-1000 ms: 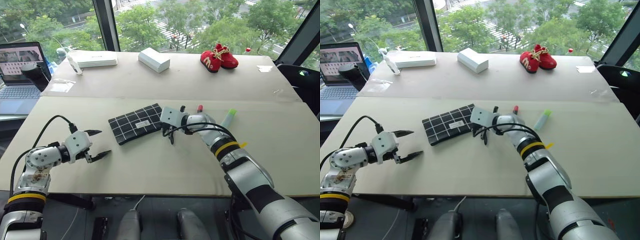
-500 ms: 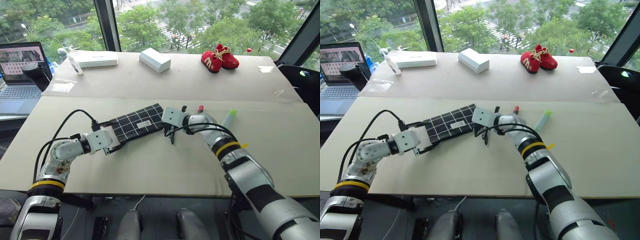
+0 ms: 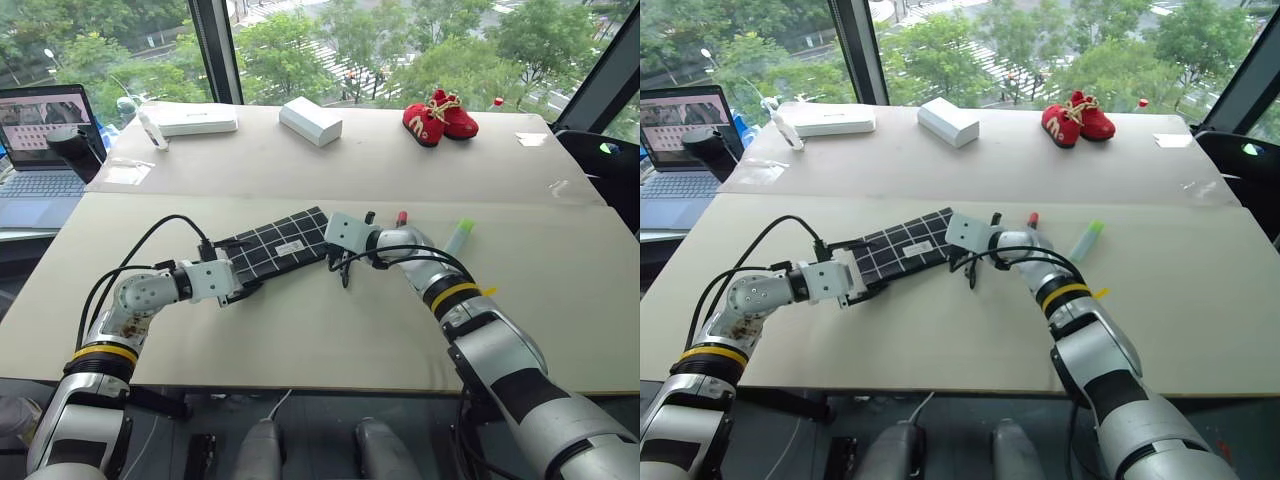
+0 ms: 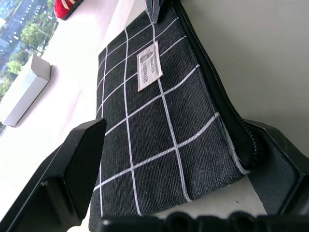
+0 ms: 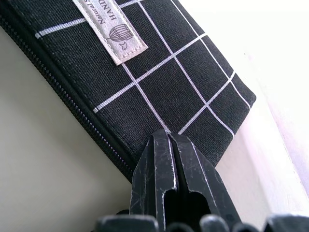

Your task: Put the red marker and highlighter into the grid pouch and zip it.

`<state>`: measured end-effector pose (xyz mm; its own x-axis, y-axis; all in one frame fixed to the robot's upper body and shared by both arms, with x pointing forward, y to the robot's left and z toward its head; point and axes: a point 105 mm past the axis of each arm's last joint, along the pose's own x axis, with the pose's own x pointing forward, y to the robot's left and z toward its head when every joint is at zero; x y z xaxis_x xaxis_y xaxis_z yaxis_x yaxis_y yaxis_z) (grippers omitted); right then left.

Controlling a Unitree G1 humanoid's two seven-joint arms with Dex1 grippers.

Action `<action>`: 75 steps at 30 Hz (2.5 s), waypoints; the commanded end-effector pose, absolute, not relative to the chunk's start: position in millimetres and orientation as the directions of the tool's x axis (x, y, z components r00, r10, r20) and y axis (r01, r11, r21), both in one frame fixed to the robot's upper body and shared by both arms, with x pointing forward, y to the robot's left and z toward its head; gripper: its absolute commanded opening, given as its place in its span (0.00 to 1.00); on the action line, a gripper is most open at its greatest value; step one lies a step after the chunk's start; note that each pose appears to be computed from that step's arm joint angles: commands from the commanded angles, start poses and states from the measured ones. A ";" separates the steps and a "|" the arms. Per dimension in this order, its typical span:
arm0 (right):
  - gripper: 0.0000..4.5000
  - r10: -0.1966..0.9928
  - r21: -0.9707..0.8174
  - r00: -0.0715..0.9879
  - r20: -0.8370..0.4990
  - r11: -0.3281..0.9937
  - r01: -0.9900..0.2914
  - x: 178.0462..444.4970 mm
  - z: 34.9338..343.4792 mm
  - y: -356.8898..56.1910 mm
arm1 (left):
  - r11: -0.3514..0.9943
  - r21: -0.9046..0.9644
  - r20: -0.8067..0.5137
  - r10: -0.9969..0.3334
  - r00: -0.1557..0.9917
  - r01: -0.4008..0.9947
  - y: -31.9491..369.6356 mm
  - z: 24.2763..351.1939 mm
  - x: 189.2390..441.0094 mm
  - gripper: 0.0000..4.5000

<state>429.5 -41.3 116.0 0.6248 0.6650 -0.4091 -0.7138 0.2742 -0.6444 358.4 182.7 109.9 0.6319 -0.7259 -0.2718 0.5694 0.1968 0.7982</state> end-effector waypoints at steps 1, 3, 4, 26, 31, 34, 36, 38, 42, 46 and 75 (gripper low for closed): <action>0.00 0.652 -0.653 0.646 -0.397 0.294 -0.698 433.7 122.0 -47.1 | 0.142 0.788 -0.329 -0.725 0.605 0.599 173.7 89.8 358.3 1.00; 0.00 0.650 -0.654 0.649 -0.396 0.297 -0.696 434.0 122.3 -48.2 | 0.138 0.791 -0.328 -0.727 0.604 0.596 171.2 88.4 360.2 1.00; 0.00 0.648 -0.653 0.651 -0.394 0.300 -0.695 434.2 122.7 -48.9 | 0.138 0.792 -0.326 -0.729 0.603 0.594 170.4 88.2 360.9 1.00; 0.00 0.666 -0.513 0.654 -0.359 0.445 -0.734 439.2 131.3 -57.6 | 0.282 0.718 -0.239 -0.759 0.606 0.636 164.0 100.8 368.7 0.02; 0.32 0.743 -0.335 0.633 -0.216 0.553 -0.763 440.3 161.9 -53.8 | 0.302 0.705 -0.222 -0.766 0.603 0.642 161.1 107.3 367.7 0.00; 0.56 0.781 -0.169 0.622 -0.058 0.606 -0.777 439.7 205.9 -64.6 | 0.334 0.675 -0.213 -0.766 0.607 0.658 159.3 107.9 364.8 0.00; 0.71 0.806 -0.100 0.591 -0.022 0.586 -0.804 431.2 218.6 -74.1 | 0.354 0.649 -0.208 -0.769 0.604 0.673 156.3 110.7 361.5 0.00; 0.71 0.817 -0.084 0.576 -0.031 0.573 -0.816 421.9 219.7 -82.7 | 0.390 0.620 -0.187 -0.769 0.611 0.681 152.8 117.1 360.0 0.00; 0.71 0.794 -0.099 0.599 -0.101 0.592 -0.800 398.6 201.5 -98.5 | 0.453 0.569 -0.165 -0.755 0.635 0.687 146.4 126.5 355.9 0.00; 0.71 0.753 -0.094 0.637 -0.167 0.631 -0.770 383.6 180.2 -99.4 | 0.482 0.547 -0.163 -0.741 0.652 0.684 144.3 131.2 352.5 0.00; 0.71 0.535 -0.231 0.815 -0.224 0.783 -0.578 399.4 125.0 -83.6 | 0.563 0.469 -0.116 -0.725 0.679 0.680 140.4 141.0 353.7 0.00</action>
<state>393.1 -84.6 110.4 0.7894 0.5456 -0.2813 -0.6033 0.7742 -0.1916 353.1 141.2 122.7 0.6714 -0.7198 -0.1765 0.7056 0.5480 0.4492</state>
